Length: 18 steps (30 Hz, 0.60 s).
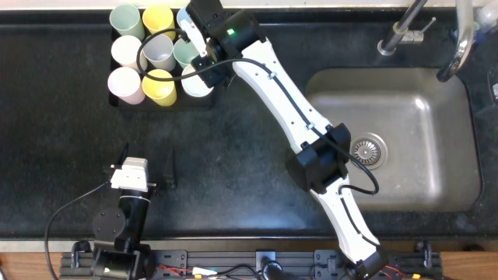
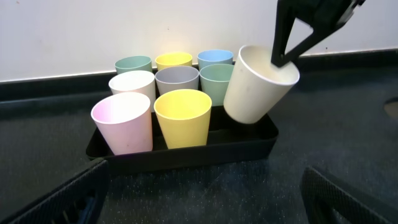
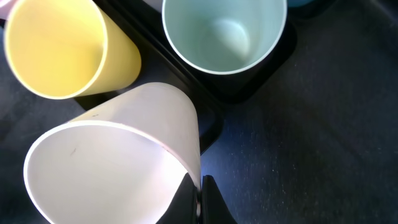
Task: Store Cups
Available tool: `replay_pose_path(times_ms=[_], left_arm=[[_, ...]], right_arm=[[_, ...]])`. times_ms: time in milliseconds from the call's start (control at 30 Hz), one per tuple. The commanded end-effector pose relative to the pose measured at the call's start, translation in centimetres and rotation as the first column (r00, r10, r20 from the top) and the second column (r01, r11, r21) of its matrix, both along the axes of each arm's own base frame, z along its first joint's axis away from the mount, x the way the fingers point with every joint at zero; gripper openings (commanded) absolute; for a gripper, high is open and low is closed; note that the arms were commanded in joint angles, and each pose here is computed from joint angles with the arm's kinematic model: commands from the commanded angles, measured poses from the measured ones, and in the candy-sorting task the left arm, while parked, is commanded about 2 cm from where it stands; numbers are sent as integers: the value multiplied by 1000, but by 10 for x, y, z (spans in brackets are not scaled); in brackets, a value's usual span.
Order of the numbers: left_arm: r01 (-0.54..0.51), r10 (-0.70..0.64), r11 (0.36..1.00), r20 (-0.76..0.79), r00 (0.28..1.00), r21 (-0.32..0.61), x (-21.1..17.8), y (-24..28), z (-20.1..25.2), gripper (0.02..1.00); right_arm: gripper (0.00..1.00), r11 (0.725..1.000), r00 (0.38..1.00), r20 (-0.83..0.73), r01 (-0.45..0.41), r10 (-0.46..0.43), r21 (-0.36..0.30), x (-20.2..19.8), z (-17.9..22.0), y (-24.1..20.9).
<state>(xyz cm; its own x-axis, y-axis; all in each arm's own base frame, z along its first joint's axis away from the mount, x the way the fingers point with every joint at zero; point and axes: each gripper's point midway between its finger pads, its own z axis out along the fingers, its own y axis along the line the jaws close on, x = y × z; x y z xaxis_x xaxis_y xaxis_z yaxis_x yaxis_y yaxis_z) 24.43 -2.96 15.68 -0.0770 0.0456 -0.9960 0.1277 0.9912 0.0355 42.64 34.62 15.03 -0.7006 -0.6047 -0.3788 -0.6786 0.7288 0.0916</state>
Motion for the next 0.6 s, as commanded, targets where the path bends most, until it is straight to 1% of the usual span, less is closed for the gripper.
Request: replay_pose_path(times_ms=[33, 200, 600], left_arm=[[-6, 6, 1000, 8, 1000, 18, 0, 2, 0, 998], [-6, 6, 1000, 8, 1000, 18, 0, 2, 0, 998], [-6, 6, 1000, 8, 1000, 18, 0, 2, 0, 998]], right_arm=[[42, 1000, 1000, 9, 1, -1, 13, 6, -2, 3], [45, 1000, 1000, 6, -2, 2, 23, 7, -5, 5], [45, 1000, 1000, -22, -5, 5, -2, 7, -23, 5]])
